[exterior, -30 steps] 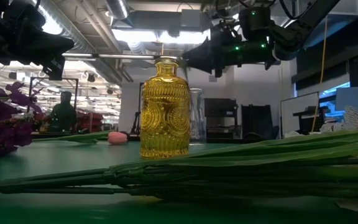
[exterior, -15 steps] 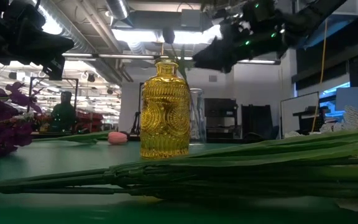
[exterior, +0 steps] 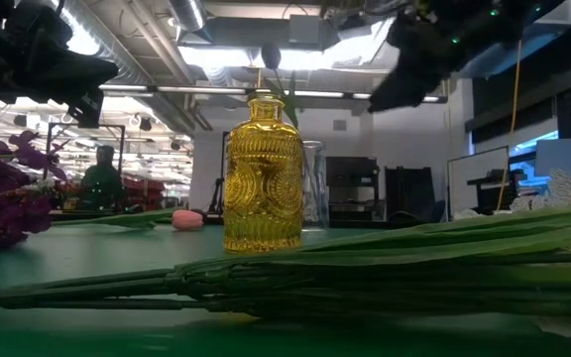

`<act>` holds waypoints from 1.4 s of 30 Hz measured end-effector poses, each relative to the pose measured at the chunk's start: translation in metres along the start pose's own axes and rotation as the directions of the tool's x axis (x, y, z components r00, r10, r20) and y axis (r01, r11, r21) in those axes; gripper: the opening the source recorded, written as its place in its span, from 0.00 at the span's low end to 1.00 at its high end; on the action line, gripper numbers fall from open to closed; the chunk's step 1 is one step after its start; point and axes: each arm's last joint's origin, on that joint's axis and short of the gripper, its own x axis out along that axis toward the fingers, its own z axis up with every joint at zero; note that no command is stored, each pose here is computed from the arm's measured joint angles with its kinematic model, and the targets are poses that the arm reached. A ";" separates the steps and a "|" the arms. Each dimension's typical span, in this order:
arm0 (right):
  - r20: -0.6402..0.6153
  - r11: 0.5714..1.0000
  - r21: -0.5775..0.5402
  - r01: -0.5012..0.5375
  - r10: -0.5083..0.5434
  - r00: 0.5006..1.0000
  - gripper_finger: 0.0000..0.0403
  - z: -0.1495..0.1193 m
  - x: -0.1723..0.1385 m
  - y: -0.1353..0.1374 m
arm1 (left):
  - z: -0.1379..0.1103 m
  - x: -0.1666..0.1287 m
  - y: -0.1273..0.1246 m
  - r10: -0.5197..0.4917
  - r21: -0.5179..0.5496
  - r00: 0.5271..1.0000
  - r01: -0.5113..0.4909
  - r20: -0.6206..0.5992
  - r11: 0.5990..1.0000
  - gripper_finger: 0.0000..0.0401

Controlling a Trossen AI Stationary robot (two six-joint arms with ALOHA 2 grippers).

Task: Sort flowers into vase by color
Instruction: Put the black tulip into the transparent vase

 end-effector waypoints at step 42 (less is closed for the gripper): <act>0.067 0.995 -0.099 -0.016 0.023 0.997 0.59 -0.048 0.014 0.084 | 0.019 -0.002 -0.003 -0.003 -0.089 0.981 0.020 0.194 0.996 0.00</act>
